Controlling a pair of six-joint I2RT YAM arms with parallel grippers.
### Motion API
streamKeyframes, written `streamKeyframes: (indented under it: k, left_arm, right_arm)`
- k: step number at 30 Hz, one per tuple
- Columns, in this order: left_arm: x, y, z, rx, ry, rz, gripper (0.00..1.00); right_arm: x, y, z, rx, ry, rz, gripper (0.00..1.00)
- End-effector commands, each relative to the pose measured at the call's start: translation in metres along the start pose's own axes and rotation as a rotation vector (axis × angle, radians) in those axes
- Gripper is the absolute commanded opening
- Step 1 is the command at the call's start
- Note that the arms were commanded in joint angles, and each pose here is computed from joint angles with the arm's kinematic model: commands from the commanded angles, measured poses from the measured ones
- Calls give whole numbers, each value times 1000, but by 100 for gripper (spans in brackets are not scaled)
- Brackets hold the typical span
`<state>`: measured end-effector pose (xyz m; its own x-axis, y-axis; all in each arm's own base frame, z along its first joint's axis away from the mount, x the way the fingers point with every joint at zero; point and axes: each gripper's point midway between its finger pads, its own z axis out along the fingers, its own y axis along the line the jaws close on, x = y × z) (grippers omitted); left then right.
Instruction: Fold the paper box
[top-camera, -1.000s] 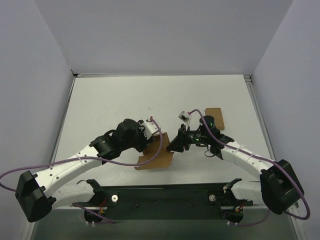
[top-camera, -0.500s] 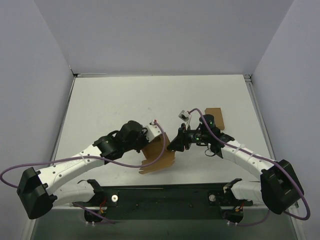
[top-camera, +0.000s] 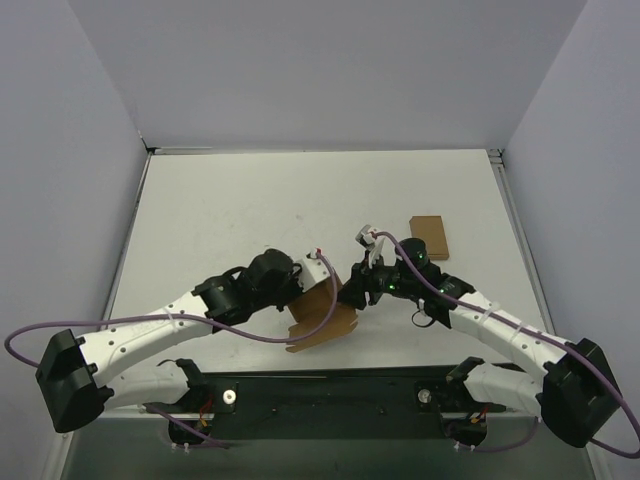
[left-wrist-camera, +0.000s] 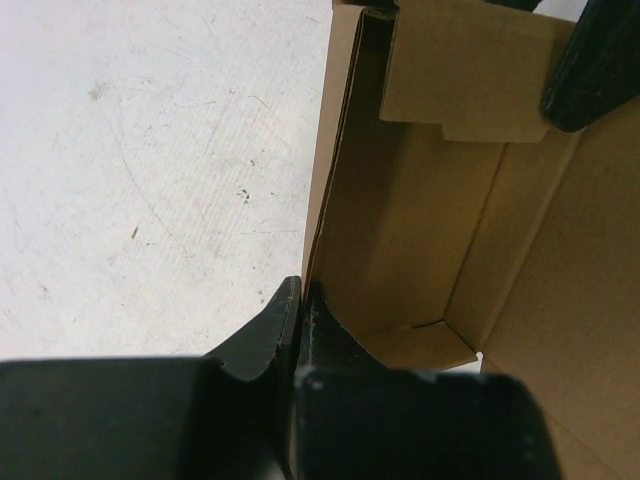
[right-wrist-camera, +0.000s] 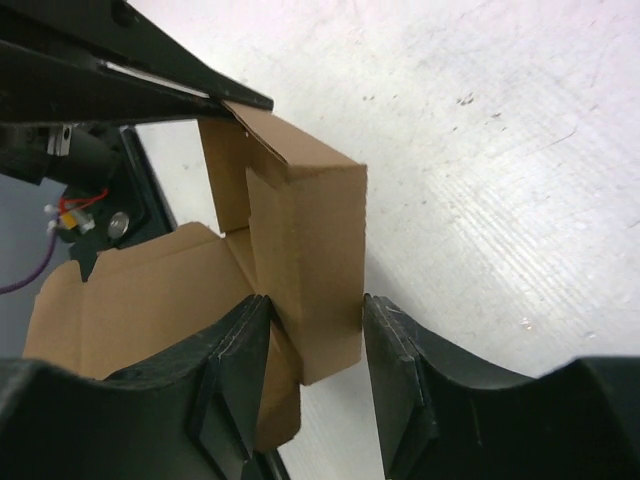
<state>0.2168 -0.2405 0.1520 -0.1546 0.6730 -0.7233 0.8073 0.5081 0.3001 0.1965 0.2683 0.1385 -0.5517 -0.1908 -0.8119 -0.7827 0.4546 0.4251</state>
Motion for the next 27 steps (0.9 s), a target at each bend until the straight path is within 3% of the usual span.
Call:
streamKeyframes:
  k: [1, 6, 27]
  left_arm:
    - [-23, -2, 1, 3, -40, -17, 0]
    - [-21, -5, 2, 9, -30, -15, 0]
    - [-26, -8, -1, 28, -47, -40, 0]
  right_arm:
    - [-35, -14, -11, 181, -127, -129, 43]
    - [-41, -12, -15, 214, -173, -156, 39]
    - [-17, -12, 13, 230, -59, -189, 33]
